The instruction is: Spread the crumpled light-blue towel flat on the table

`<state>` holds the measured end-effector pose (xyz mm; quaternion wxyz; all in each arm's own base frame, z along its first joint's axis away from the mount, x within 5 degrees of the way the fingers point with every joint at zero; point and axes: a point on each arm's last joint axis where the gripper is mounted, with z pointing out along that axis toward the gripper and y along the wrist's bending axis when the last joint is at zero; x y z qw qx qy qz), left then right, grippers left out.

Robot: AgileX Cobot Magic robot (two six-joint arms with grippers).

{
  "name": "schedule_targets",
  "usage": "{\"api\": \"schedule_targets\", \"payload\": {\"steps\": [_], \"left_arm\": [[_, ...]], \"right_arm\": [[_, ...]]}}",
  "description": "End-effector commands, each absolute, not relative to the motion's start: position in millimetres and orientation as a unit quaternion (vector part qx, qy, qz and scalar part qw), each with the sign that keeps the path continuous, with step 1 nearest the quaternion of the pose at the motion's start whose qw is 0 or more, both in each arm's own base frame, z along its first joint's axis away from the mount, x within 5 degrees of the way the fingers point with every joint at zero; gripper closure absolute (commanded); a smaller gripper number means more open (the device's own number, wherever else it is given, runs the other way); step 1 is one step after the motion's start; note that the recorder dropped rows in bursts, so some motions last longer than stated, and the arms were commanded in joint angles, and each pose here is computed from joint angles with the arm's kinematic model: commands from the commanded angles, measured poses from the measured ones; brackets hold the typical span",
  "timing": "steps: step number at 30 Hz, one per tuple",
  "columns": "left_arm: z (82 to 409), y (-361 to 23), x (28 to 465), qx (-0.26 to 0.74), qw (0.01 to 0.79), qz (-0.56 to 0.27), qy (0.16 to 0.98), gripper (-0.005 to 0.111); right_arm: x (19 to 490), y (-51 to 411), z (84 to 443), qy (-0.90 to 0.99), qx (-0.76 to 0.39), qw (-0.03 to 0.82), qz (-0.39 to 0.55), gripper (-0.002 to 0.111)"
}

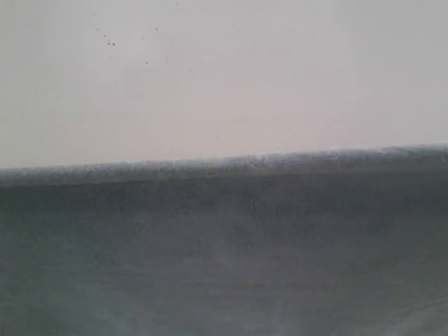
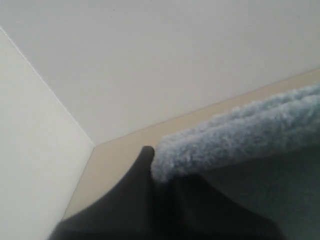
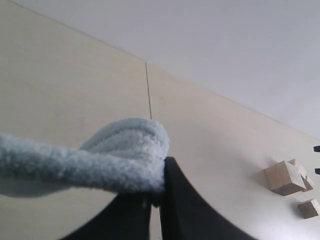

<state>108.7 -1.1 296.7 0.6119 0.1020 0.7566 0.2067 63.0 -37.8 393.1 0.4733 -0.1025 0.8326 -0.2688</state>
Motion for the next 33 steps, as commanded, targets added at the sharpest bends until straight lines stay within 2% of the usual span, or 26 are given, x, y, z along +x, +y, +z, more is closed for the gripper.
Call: {"api": "schedule_targets", "payload": {"steps": [1, 7, 14, 20, 22, 23, 24, 29, 33], "left_arm": [[310.2, -7.1, 106.7, 0.110, 0.648, 0.153, 0.738, 0.103], [313.1, -17.9, 107.0, 0.121, 0.668, 0.086, 0.729, 0.103], [313.4, -18.3, 106.7, 0.142, 0.667, 0.101, 0.724, 0.103], [323.7, -1.4, 87.6, 0.119, 0.706, 0.087, 0.693, 0.103], [326.6, -1.0, 82.6, 0.104, 0.722, 0.046, 0.683, 0.103], [328.7, -7.1, 80.9, 0.094, 0.731, -0.017, 0.676, 0.103], [330.2, -15.6, 79.1, 0.102, 0.734, -0.077, 0.666, 0.103], [328.3, -44.6, 67.0, 0.186, 0.718, -0.233, 0.629, 0.103], [330.6, -53.0, 57.3, 0.222, 0.708, -0.292, 0.603, 0.103]], "right_arm": [[44.4, -46.9, 393.9, 0.828, -0.092, 0.481, -0.273, 0.104], [35.0, -51.0, 394.7, 0.820, -0.094, 0.492, -0.276, 0.104], [30.3, -55.7, 397.1, 0.810, -0.091, 0.498, -0.297, 0.104], [21.3, -59.8, 397.3, 0.802, -0.087, 0.510, -0.297, 0.104], [16.1, -61.9, 397.1, 0.799, -0.083, 0.518, -0.295, 0.104], [15.0, -61.9, 396.7, 0.799, -0.082, 0.520, -0.291, 0.104], [15.1, -61.3, 396.3, 0.801, -0.083, 0.520, -0.287, 0.104], [15.3, -60.4, 395.7, 0.802, -0.086, 0.519, -0.282, 0.104], [16.1, -59.8, 395.4, 0.802, -0.097, 0.519, -0.279, 0.104]]}}
